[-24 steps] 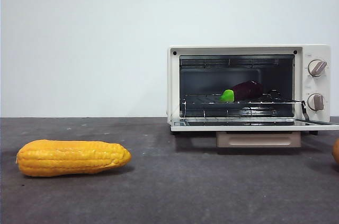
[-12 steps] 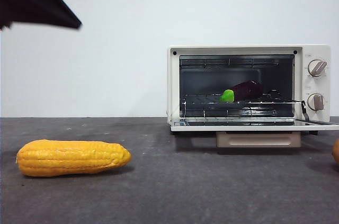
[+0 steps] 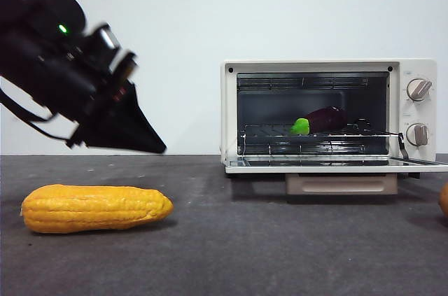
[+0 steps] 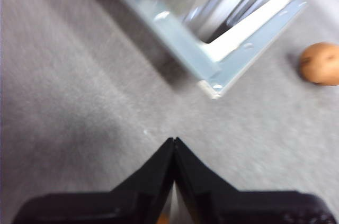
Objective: Take the eggplant from the table,put the eggplant in the oven
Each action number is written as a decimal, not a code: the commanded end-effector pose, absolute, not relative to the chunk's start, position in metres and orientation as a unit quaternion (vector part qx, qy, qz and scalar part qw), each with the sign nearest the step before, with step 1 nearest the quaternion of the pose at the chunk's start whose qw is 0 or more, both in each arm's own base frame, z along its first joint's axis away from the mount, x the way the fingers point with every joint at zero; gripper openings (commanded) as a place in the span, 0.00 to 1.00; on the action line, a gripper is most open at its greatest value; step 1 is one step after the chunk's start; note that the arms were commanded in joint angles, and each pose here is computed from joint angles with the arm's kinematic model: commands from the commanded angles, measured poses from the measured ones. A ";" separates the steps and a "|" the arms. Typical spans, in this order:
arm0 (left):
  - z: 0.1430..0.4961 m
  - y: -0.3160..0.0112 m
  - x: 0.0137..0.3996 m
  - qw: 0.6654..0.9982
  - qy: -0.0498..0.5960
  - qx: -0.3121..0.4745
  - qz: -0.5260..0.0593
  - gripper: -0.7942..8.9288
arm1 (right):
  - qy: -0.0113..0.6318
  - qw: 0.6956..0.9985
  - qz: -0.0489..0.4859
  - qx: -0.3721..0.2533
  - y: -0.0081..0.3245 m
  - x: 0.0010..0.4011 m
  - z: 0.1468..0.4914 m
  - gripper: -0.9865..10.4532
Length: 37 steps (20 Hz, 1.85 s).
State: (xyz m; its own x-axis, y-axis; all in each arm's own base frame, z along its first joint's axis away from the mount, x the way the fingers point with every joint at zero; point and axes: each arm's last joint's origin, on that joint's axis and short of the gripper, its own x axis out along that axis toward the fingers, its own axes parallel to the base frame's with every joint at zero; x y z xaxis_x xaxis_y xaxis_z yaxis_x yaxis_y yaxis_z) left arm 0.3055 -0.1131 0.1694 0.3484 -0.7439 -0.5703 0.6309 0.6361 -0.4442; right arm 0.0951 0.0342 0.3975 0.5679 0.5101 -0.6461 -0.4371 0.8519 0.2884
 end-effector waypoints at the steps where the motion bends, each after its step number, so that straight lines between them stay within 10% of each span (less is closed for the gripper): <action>1: 0.168 -0.125 0.320 0.816 0.383 -0.074 -0.426 0.08 | 0.377 0.884 0.272 0.045 0.033 0.088 0.399 0.08; 37: 0.129 -0.177 0.347 0.772 0.423 -0.087 -0.466 0.07 | 0.373 0.886 0.271 0.047 0.022 0.045 0.397 0.08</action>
State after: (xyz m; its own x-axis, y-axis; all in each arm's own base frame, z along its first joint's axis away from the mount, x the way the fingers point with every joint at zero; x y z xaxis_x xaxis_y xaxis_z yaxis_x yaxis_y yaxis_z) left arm 0.3477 -0.1748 0.1383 0.2266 -0.7939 -0.5643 0.6549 0.5530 -0.5151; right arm 0.0473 0.0224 0.3975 0.5855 0.5144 -0.6265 -0.4450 0.8500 0.2820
